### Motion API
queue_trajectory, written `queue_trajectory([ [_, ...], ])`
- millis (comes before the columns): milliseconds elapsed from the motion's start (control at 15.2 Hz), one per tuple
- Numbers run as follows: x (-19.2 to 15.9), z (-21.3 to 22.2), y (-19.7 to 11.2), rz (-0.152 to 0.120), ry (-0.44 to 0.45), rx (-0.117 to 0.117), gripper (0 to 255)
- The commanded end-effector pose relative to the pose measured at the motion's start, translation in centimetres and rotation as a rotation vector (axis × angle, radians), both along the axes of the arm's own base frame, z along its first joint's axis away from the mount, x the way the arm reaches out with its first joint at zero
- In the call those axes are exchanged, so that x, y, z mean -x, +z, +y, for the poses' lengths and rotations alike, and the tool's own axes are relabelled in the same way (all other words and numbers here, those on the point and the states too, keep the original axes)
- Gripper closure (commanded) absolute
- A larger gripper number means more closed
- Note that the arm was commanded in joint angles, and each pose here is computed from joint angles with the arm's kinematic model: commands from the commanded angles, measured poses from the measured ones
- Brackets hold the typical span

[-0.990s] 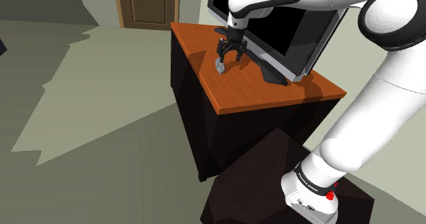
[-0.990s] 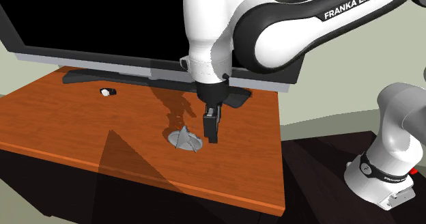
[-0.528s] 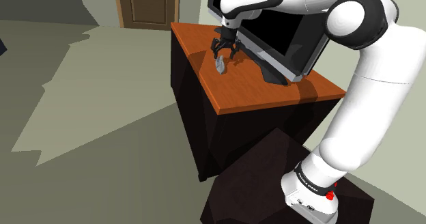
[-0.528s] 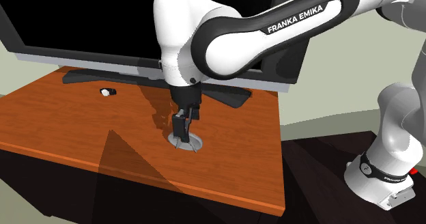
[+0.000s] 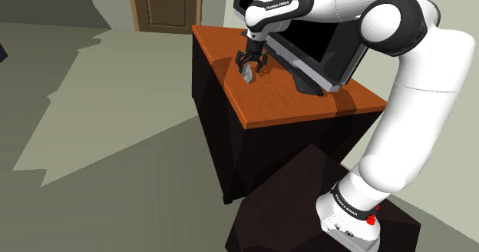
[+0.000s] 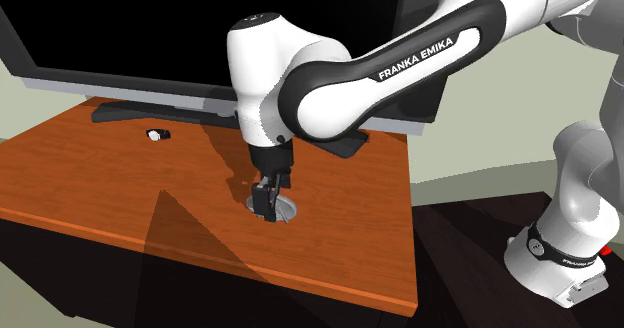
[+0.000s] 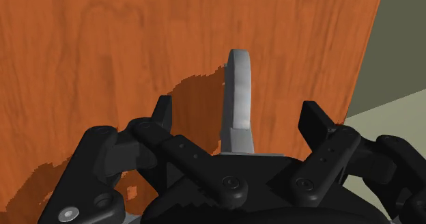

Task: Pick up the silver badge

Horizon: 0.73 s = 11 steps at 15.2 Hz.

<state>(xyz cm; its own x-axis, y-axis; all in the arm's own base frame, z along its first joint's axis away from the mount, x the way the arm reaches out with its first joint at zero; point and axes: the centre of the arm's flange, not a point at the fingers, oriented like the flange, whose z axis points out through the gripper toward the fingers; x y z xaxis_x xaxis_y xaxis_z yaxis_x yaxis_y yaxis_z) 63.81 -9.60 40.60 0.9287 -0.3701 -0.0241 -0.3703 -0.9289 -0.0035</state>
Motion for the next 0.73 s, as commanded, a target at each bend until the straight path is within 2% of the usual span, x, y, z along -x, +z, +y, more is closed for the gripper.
queue_trajectory([
  [0, 0.00, 0.06, -0.21, 0.000, 0.000, 0.000, 255],
  [660, 0.01, 0.03, 0.33, 0.000, 0.000, 0.000, 255],
])
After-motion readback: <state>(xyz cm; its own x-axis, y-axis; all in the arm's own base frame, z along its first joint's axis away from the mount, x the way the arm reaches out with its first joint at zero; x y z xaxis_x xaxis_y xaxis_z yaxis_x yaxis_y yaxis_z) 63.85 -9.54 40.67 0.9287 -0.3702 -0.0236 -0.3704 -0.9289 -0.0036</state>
